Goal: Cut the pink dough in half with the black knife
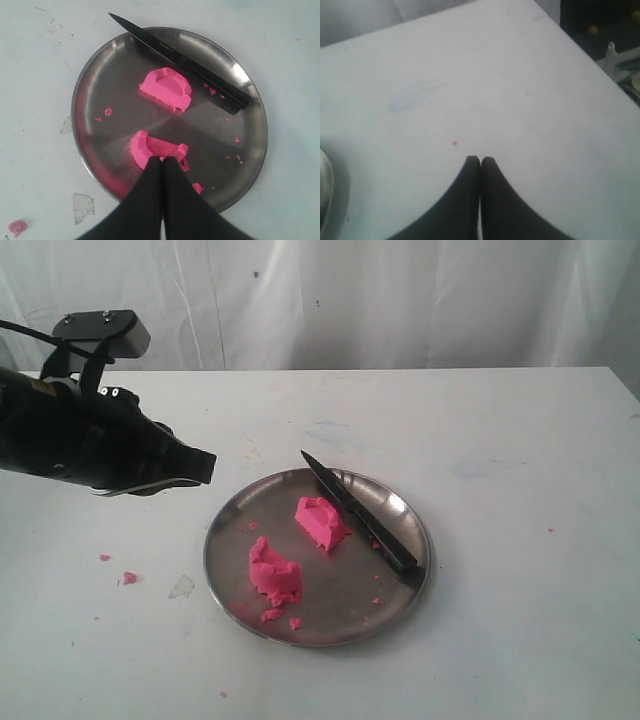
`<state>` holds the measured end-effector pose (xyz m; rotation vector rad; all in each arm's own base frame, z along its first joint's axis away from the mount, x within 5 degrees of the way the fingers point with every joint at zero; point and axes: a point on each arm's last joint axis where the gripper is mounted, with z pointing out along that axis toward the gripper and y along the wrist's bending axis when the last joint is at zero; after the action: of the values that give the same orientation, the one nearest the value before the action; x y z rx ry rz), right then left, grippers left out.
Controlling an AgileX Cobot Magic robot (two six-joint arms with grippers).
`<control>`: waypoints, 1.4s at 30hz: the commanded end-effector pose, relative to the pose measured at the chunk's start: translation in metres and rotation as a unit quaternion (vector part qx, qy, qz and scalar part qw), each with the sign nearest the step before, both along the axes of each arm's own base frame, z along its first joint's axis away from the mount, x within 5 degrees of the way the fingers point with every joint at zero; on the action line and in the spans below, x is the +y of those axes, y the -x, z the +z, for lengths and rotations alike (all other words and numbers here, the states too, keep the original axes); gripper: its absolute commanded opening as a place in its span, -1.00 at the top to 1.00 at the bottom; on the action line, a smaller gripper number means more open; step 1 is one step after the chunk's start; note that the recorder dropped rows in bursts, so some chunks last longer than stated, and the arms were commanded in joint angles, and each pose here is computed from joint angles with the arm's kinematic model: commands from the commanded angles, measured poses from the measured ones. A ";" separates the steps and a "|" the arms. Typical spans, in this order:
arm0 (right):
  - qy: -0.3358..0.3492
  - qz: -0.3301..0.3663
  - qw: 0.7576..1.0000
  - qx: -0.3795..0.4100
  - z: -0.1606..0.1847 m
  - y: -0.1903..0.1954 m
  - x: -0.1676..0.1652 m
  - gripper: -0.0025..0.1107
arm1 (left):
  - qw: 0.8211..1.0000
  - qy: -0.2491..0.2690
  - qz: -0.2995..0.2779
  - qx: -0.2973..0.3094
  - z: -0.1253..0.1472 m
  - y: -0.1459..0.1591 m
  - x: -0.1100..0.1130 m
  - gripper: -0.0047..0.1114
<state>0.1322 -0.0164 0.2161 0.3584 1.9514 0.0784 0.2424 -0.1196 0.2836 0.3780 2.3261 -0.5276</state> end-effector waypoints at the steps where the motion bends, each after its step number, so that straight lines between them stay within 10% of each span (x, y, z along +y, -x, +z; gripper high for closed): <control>1: 0.020 0.009 0.994 -0.107 0.023 0.020 0.004 0.96 | 1.000 0.002 0.000 0.002 0.000 0.002 0.000 0.92; 31: 0.007 0.070 0.944 -0.322 0.011 0.078 0.019 0.96 | 1.000 -0.001 -0.002 0.001 0.000 0.002 0.001 0.92; 42: 0.132 0.111 0.973 -0.153 -0.019 0.076 0.020 0.96 | 1.000 -0.001 -0.002 0.002 -0.001 0.001 0.000 0.92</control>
<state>0.0563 0.0004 0.2127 0.0548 1.5011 0.0662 0.2424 -0.1195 0.2832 0.3807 2.3251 -0.5242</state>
